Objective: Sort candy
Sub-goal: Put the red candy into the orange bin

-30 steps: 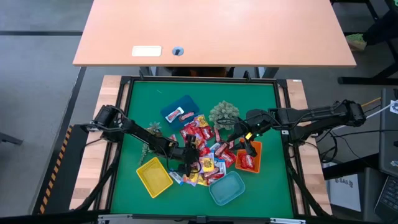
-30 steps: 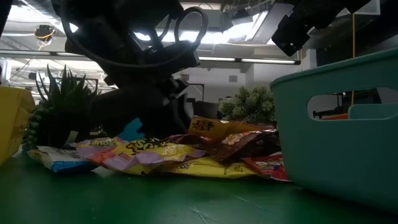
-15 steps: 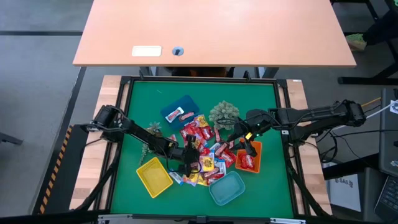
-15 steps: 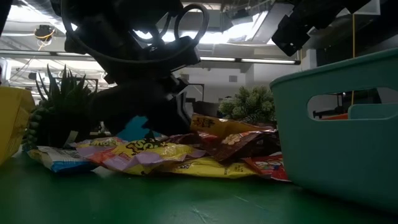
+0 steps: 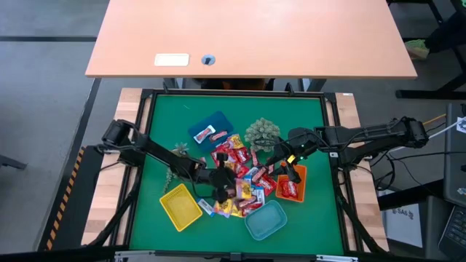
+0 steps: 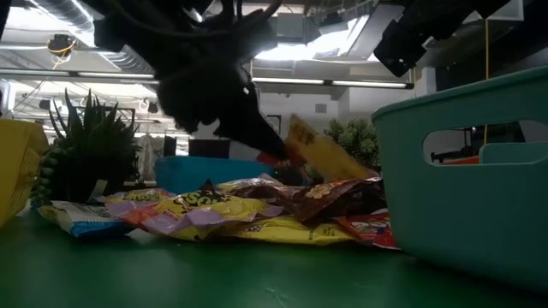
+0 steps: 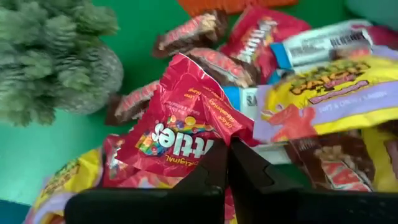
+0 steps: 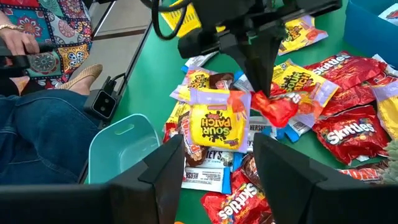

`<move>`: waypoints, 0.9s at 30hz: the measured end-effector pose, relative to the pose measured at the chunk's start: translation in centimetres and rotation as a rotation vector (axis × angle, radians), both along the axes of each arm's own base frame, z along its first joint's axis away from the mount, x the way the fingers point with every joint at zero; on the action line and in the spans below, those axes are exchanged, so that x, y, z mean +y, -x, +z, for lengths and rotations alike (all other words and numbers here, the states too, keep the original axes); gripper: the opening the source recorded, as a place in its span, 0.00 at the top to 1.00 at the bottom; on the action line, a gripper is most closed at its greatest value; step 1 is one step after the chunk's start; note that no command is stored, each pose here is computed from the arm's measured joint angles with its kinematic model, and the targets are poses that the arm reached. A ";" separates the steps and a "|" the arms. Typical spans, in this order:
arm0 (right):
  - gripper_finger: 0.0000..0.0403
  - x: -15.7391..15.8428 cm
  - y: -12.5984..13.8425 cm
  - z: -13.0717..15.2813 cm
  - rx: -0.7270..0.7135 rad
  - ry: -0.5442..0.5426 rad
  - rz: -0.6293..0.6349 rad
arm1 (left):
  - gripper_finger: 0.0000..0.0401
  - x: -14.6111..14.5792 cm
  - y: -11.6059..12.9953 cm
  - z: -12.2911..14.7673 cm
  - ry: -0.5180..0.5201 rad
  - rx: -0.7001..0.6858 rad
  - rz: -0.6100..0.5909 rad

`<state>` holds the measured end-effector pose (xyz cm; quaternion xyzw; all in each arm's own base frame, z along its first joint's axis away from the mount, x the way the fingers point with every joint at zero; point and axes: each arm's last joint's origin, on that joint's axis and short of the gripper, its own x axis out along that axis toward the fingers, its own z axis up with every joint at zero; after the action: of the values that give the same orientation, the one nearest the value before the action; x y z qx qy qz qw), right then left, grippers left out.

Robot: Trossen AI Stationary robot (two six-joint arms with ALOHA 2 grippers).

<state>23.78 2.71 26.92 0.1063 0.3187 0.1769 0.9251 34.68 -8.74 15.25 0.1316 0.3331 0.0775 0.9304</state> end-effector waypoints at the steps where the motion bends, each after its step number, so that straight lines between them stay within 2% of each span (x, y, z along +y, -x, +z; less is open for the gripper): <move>1: 0.52 0.0 0.0 0.0 -0.009 0.011 0.009 | 1.00 0.1 -0.1 0.2 0.010 -0.015 0.006; 14: 0.52 0.0 -1.7 -0.7 -0.142 0.216 0.104 | 1.00 0.8 -1.5 2.1 0.175 -0.238 0.020; 20: 0.52 0.1 -2.6 -1.8 -0.161 0.320 0.185 | 1.00 1.2 -1.9 2.5 0.247 -0.277 -0.041; 27: 0.52 0.0 -3.2 -2.8 -0.158 0.427 0.237 | 1.00 1.1 -1.9 2.6 0.301 -0.288 -0.046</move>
<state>27.00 2.74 24.08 -0.1438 0.2856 0.2206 0.9215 36.62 -7.64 17.84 -0.0139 0.2016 0.0233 0.9791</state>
